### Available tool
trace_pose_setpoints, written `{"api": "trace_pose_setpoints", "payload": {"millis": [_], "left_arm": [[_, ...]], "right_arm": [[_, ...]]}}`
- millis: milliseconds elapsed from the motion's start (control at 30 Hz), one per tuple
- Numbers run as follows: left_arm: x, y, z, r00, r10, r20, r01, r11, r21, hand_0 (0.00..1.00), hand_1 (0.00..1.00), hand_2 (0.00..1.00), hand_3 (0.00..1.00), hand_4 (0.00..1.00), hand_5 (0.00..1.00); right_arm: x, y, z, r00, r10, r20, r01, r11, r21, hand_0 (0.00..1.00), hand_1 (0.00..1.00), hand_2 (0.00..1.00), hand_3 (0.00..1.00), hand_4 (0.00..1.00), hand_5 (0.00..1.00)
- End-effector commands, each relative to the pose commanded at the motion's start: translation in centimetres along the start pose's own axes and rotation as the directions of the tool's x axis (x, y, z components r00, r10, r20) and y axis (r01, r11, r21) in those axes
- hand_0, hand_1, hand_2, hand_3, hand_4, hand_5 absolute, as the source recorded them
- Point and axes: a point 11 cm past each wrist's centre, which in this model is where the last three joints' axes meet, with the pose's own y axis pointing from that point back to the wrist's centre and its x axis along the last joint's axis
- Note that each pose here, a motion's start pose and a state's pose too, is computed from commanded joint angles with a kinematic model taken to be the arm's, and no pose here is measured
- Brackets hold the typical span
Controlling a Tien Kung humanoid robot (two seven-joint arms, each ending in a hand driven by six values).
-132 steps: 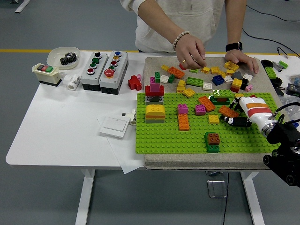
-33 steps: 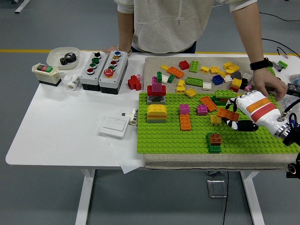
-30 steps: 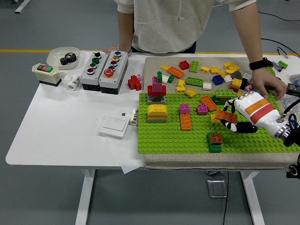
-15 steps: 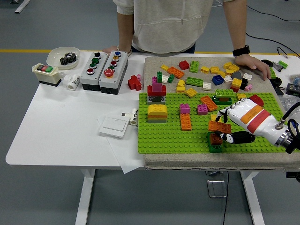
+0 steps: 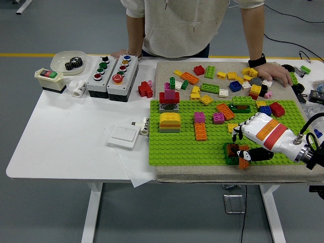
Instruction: Pick up the brick,pile it on top of brick,press brick,pick up the brick,pile it on top of brick,press brick
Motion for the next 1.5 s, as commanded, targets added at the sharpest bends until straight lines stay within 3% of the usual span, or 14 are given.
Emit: {"api": "trace_pose_setpoints", "payload": {"millis": [267,667,700,867,900,1067,1100,1167,1500], "left_arm": [[0.0,0.0,-0.1,1.0,0.002,0.007,-0.002,1.0,0.003,0.778,0.753,0.752,0.594,0.656,0.673],[0.2,-0.1,-0.5,1.0,0.007,0.014,-0.007,1.0,0.011,0.776,0.752,0.752,0.595,0.655,0.672],[0.3,-0.1,-0.6,1.0,0.008,0.014,-0.008,1.0,0.012,0.775,0.752,0.752,0.595,0.655,0.672],[0.3,-0.2,-0.7,1.0,0.01,0.018,-0.01,1.0,0.015,0.775,0.752,0.752,0.595,0.655,0.672],[0.3,-0.2,-0.8,1.0,0.01,0.018,-0.01,1.0,0.015,0.775,0.752,0.752,0.595,0.655,0.672],[0.4,-0.2,-0.9,1.0,0.01,0.017,-0.01,1.0,0.016,0.775,0.752,0.752,0.595,0.655,0.672],[0.4,-0.2,-0.9,1.0,0.01,0.017,-0.01,1.0,0.016,0.774,0.752,0.752,0.595,0.655,0.672],[0.4,-0.2,-0.9,1.0,0.009,0.015,-0.009,1.0,0.016,0.774,0.752,0.752,0.595,0.655,0.672],[0.3,-0.2,-0.9,1.0,0.008,0.012,-0.008,1.0,0.016,0.773,0.752,0.75,0.595,0.655,0.671]], "right_arm": [[0.1,0.0,0.4,1.0,0.023,0.005,-0.023,1.0,-0.019,0.173,0.329,0.429,0.504,0.689,0.469],[2.0,0.8,1.4,0.994,0.094,0.048,-0.09,0.992,-0.084,0.184,0.338,0.436,0.508,0.706,0.476],[2.1,1.0,1.6,0.994,0.095,0.053,-0.09,0.992,-0.092,0.241,0.371,0.453,0.513,0.721,0.467],[2.1,1.9,2.2,0.993,0.089,0.078,-0.078,0.989,-0.127,0.241,0.371,0.453,0.513,0.721,0.467],[2.1,2.1,2.4,0.993,0.088,0.084,-0.077,0.988,-0.136,0.332,0.427,0.485,0.524,0.744,0.465],[2.4,3.7,3.7,0.99,0.104,0.099,-0.081,0.975,-0.208,0.332,0.427,0.485,0.524,0.744,0.465],[2.5,4.0,4.1,0.989,0.11,0.099,-0.086,0.971,-0.225,0.451,0.497,0.546,0.535,0.761,0.475],[2.6,4.8,5.1,0.987,0.123,0.101,-0.092,0.958,-0.272,0.451,0.497,0.546,0.535,0.761,0.475],[2.9,6.7,6.8,0.981,0.171,0.089,-0.129,0.924,-0.361,0.501,0.525,0.572,0.534,0.76,0.481]]}}
